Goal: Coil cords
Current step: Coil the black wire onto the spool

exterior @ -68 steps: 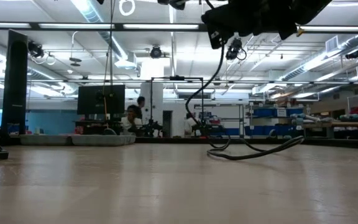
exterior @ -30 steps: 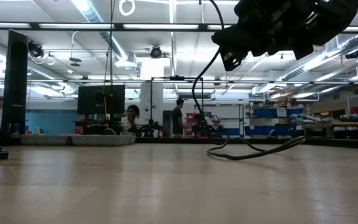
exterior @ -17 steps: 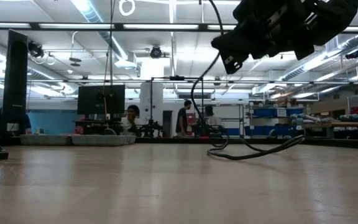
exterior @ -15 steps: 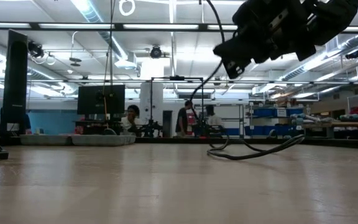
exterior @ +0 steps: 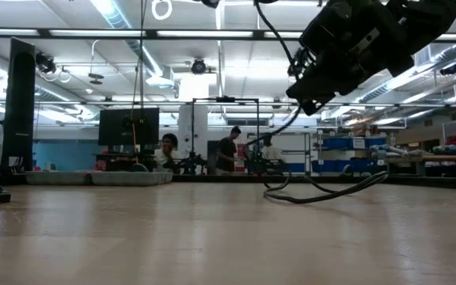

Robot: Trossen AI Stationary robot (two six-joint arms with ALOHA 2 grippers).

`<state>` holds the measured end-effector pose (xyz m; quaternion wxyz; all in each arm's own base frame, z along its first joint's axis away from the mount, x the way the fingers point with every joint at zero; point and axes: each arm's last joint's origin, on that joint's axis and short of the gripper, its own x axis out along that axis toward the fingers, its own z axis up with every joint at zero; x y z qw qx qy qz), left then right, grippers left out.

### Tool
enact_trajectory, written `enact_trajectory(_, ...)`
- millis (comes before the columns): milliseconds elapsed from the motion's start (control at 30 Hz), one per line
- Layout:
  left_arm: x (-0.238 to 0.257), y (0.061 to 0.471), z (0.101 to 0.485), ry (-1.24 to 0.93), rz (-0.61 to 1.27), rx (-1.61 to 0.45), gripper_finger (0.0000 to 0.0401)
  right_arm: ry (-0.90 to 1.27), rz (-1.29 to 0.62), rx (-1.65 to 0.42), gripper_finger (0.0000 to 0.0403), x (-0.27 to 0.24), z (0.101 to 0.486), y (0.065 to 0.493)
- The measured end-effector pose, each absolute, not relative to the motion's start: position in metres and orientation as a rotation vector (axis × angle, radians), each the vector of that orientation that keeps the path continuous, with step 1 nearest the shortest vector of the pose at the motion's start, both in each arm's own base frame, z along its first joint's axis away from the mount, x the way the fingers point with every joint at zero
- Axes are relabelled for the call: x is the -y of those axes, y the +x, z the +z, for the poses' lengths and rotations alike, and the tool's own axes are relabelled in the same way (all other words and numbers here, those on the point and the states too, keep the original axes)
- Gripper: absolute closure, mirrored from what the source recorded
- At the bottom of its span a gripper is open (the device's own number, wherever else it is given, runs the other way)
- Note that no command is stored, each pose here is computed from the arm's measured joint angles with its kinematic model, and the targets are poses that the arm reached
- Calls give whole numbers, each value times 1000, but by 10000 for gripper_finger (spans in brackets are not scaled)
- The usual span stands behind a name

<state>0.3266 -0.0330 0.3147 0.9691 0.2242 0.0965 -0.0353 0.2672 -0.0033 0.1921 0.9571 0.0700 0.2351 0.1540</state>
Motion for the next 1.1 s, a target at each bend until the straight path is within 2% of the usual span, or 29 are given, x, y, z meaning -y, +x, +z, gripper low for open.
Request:
enact_trajectory(467,32,313,306,363,-73,-378,401,51,204,-464,399,0,225,236)
enact_trajectory(700,29,311,303,358,10,-427,401,29,263,-407,399,-14,241,222)
enact_trajectory(933,19,311,300,258,59,-454,401,12,314,-344,399,-25,256,217)
enact_trajectory(1100,19,314,293,193,10,-487,401,-58,341,-332,399,-29,272,220)
